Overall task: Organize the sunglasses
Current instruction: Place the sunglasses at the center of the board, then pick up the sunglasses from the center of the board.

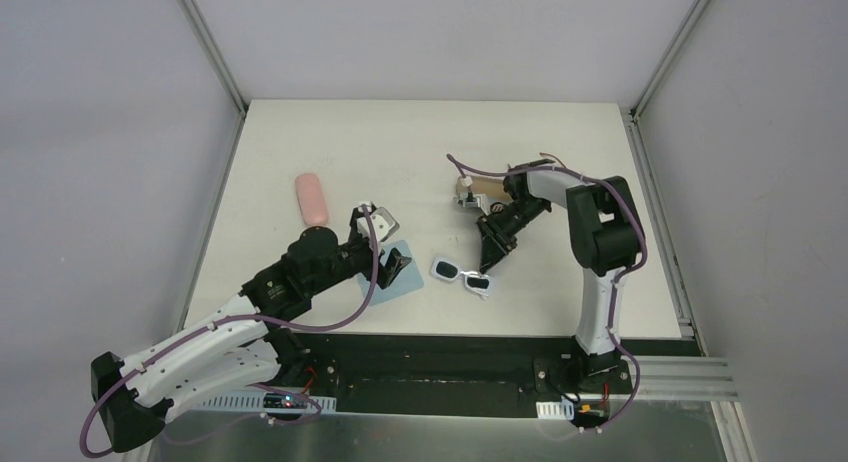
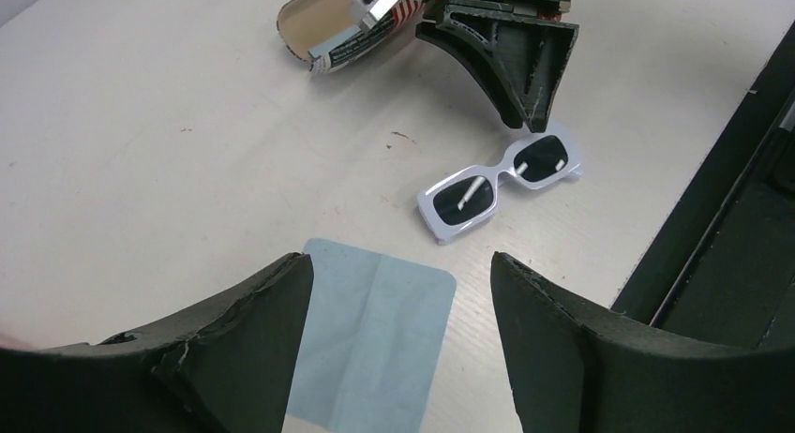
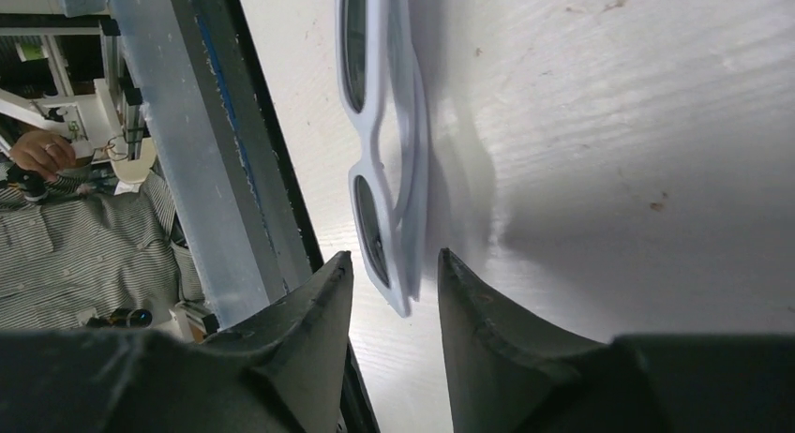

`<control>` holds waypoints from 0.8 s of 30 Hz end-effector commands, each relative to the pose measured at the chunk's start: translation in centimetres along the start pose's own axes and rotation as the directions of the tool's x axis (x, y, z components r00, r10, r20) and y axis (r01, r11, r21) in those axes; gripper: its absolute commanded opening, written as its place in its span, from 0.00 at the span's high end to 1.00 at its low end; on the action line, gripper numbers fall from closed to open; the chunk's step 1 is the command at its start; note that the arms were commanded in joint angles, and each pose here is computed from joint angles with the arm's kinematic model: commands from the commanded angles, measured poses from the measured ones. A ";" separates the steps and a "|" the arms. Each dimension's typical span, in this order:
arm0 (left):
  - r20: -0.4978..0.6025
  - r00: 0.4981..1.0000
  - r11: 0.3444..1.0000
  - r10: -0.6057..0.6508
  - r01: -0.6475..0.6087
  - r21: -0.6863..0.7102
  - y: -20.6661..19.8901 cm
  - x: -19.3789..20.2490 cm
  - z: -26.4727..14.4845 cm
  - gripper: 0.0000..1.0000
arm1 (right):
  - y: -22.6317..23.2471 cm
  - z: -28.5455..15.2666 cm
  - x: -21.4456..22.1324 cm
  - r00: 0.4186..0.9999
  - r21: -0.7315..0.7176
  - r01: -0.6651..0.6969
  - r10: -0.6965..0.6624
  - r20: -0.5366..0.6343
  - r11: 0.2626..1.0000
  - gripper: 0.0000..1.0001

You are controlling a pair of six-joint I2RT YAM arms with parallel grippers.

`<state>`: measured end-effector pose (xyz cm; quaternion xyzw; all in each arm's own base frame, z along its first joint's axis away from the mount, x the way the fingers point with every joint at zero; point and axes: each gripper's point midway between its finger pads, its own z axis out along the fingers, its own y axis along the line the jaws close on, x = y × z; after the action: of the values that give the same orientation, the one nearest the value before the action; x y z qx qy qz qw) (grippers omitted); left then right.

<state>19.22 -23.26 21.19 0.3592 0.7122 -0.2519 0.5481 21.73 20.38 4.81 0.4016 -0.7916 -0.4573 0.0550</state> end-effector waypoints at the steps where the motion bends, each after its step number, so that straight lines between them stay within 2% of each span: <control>1: 0.034 0.999 0.999 -0.032 0.033 -0.027 0.3 -1.0 -0.2 0.28 | 0.7 -2.5 -2.1 0.995 0.098 0.082 -0.088 0.050 0.992 0.58; 6: 0.036 0.997 0.988 -0.066 0.070 -0.139 2.1 -0.3 -0.3 0.27 | 0.5 -4.2 -2.5 0.979 0.291 0.167 -0.193 0.064 0.942 0.48; 9: 0.049 0.996 0.970 -0.080 0.089 -0.224 3.6 -0.4 -0.7 0.24 | 0.2 -4.4 -2.5 0.959 0.456 0.225 -0.280 0.055 0.861 0.39; 14: 0.070 0.993 0.905 -0.097 0.117 -0.408 6.8 -0.3 -2.2 0.21 | 2.0 -2.3 -2.1 0.894 0.631 0.346 -0.447 0.002 0.694 0.24; 17: 0.094 0.990 0.868 -0.103 0.135 -0.478 8.1 -0.3 -3.2 0.19 | 2.6 -1.2 -2.2 0.876 0.673 0.372 -0.481 -0.028 0.639 0.22; 24: 0.124 0.987 0.840 -0.102 0.152 -0.520 9.0 -0.4 -4.3 0.18 | 1.8 0.3 -2.1 0.879 0.693 0.392 -0.469 -0.087 0.605 0.20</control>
<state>23.33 -15.97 22.75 0.1700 0.7512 -0.1161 0.6272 19.80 21.53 6.43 0.5572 -0.7819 -0.1857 -0.2089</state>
